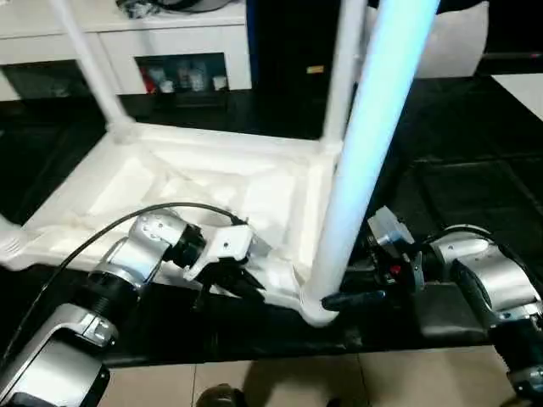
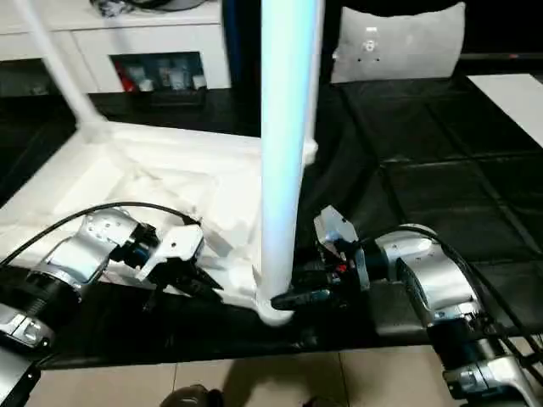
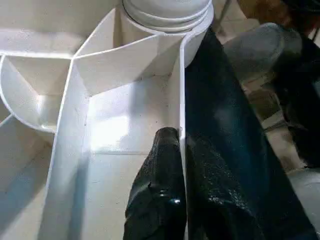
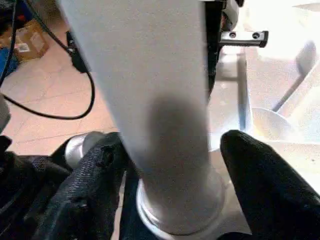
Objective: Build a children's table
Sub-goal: Rotate leg to tighten
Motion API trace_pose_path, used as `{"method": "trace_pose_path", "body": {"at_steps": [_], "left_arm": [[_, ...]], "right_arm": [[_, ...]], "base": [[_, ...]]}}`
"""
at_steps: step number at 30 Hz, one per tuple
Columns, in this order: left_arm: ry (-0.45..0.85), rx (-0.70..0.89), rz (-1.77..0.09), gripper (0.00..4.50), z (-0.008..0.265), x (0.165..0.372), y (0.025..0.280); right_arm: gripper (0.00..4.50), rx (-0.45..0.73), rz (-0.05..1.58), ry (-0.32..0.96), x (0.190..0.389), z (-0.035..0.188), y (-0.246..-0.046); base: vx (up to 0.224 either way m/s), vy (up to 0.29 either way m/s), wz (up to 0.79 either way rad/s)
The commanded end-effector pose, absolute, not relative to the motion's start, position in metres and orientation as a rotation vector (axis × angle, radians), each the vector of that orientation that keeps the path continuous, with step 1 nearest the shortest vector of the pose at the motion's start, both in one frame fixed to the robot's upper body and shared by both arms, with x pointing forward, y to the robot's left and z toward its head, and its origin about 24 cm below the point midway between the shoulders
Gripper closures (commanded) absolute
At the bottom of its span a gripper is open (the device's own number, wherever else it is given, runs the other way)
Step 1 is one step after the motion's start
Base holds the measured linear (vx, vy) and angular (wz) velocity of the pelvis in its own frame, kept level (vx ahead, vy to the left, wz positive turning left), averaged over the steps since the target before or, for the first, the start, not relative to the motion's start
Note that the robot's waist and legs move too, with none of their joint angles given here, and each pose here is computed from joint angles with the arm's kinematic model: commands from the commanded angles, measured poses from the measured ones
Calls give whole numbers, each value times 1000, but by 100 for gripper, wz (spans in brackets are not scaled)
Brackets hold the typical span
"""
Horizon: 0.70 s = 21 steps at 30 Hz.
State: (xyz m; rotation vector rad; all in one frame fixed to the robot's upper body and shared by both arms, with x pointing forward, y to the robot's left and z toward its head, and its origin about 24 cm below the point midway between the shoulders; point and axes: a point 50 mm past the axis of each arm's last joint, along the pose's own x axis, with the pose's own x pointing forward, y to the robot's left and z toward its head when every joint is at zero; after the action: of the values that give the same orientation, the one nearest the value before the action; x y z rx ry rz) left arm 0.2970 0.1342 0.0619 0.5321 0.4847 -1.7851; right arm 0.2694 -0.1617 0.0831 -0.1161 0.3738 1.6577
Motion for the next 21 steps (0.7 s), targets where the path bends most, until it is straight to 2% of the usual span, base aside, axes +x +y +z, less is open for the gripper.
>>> {"method": "trace_pose_path", "body": {"at_steps": [1,2,9,13,16,17,18,21], "left_arm": [[469,572,-1864,450,69,297,126],[468,574,-1867,450,69,297,126],[468,564,-1871,450,69,298,127],[453,483,-1859,450,70,295,125],[427,431,-1821,450,72,295,122],[408,417,-1770,450,73,296,120],[408,417,-1770,450,73,296,120],[392,376,-1634,450,74,300,110]], "right_arm": [[137,-122,1687,381,270,86,-162],[161,-122,1695,385,271,87,-161],[208,-99,1743,405,268,85,-157],[234,-25,1736,417,261,84,-154],[243,37,1687,417,256,82,-151],[243,49,1588,393,256,78,-145],[243,49,1588,393,256,78,-145],[244,78,1369,334,264,71,-131]], "base": [[0,0,0],[0,0,0],[0,0,0],[0,0,0],[0,0,0],[0,0,0],[0,0,0],[0,0,0]]}}
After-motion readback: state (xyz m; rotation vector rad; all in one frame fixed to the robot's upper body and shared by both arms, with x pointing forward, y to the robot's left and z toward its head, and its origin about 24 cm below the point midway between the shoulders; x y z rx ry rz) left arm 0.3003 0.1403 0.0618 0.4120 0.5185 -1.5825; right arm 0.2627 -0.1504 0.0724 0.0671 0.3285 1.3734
